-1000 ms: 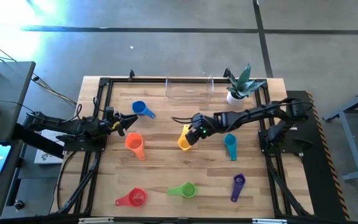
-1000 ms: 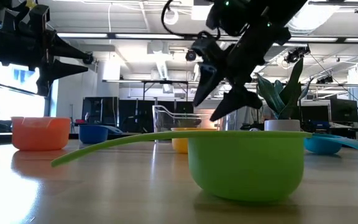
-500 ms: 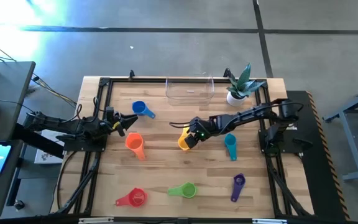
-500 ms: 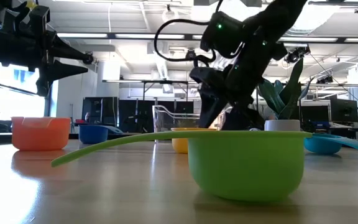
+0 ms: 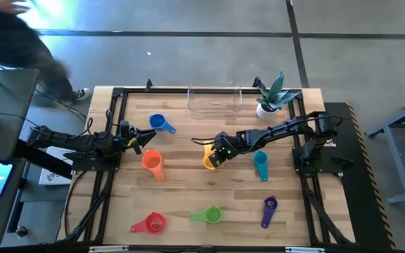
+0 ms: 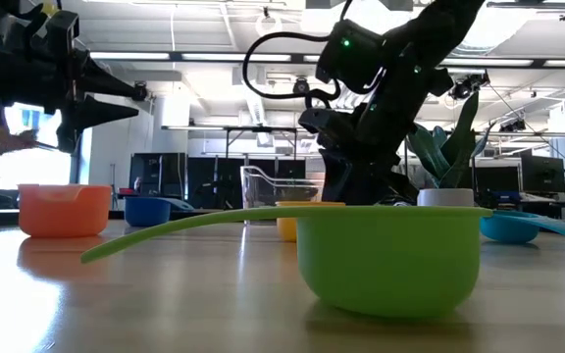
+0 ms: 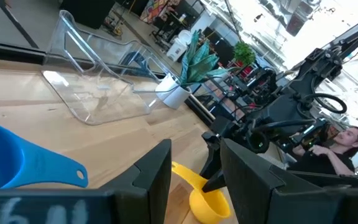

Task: Nest measuring cups in basket
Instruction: Move the yellow measuring cup to the top center of the table

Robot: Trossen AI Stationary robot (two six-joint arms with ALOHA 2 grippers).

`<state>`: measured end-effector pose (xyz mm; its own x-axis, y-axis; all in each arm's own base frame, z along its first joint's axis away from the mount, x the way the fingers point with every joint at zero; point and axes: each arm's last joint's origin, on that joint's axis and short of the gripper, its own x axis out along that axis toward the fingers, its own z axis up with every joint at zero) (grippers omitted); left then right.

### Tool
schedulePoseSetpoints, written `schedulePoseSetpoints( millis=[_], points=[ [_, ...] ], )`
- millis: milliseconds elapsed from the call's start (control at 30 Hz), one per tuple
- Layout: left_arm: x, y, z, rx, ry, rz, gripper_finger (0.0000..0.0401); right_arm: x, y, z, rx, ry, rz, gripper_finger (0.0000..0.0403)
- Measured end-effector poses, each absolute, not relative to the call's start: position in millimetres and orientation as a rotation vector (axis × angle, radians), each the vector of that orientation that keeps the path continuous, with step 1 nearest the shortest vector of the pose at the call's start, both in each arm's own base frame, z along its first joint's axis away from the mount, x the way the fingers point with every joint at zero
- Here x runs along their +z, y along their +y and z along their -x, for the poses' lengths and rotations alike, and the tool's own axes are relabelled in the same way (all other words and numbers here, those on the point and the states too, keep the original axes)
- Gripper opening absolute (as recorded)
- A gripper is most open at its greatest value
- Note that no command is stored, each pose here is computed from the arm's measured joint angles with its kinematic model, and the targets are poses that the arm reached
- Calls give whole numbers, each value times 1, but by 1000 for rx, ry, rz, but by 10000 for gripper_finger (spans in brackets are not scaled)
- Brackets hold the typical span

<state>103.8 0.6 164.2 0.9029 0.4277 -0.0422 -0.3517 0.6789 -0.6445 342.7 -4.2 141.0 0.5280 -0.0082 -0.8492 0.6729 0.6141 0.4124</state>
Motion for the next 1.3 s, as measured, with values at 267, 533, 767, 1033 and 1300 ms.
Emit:
schedulePoseSetpoints(
  millis=[267, 533, 767, 1033, 1300],
  points=[
    [164, 1, -104, 439, -115, 698, 131, 141, -4, -343, -431, 950, -771, 9],
    [164, 1, -104, 439, -114, 698, 131, 149, -14, -344, -358, 1026, -656, 6],
    [164, 1, -104, 439, -114, 698, 131, 159, -33, -340, -287, 1169, -455, 5],
    [164, 1, -104, 439, -114, 699, 131, 161, -54, -336, -286, 1204, -373, 3],
    [163, 1, -104, 441, -108, 696, 131, 160, -73, -330, -270, 1229, -292, 3]
  ],
)
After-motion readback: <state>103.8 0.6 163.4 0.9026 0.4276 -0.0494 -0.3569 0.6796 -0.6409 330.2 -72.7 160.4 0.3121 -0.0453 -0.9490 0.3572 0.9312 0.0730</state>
